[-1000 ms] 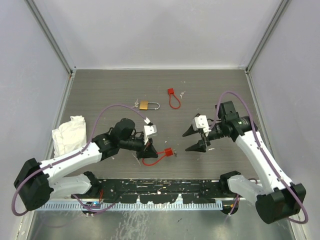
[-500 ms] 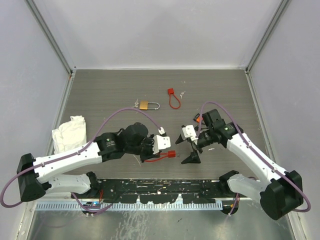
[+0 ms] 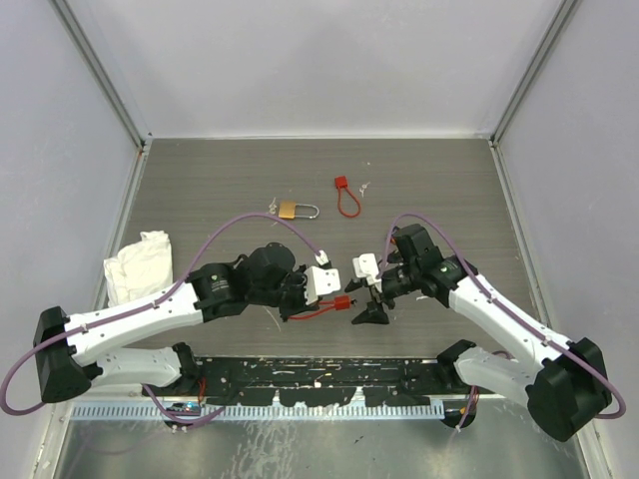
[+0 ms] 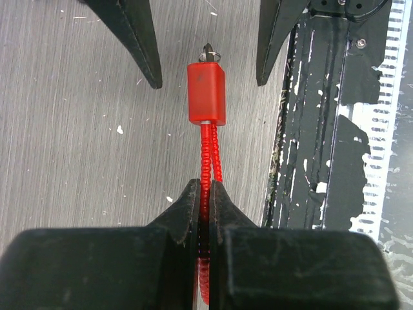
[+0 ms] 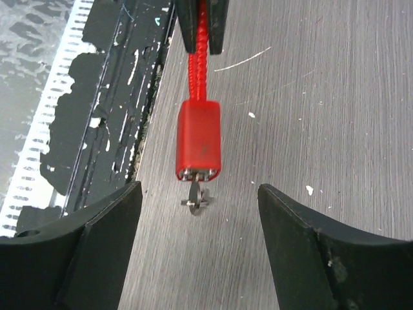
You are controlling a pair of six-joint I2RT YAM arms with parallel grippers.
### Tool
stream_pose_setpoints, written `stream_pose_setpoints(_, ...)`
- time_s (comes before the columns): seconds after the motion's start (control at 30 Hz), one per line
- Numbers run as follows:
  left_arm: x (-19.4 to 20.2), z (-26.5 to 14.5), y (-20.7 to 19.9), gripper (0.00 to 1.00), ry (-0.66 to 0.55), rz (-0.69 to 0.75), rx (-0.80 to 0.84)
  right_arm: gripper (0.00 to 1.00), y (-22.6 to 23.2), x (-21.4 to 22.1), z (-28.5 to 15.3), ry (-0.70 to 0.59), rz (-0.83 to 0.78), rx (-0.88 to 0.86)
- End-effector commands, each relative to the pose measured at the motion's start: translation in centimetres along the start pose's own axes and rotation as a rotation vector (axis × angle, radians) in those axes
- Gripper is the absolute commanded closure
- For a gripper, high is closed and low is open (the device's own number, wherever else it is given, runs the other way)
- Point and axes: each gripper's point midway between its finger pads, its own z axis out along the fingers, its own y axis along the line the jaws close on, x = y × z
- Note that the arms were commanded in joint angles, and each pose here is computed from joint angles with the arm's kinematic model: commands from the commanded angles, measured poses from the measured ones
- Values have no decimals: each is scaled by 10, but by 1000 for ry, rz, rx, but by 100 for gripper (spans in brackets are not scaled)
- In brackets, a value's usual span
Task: Lock with the key
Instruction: Lock the lock.
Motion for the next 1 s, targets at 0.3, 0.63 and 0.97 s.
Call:
stream_pose_setpoints(0.3, -44, -16, 0, 100, -152, 22, -9, 55, -13, -9, 13, 47, -56, 23)
stream_pose_setpoints(0.63, -38, -15, 0, 100, -129, 15, -9, 63, -14, -16, 12, 57, -63, 32)
stream_pose_setpoints(0.97, -32, -15, 1, 100, -105, 17, -16, 99, -7, -8, 12, 112, -51, -19)
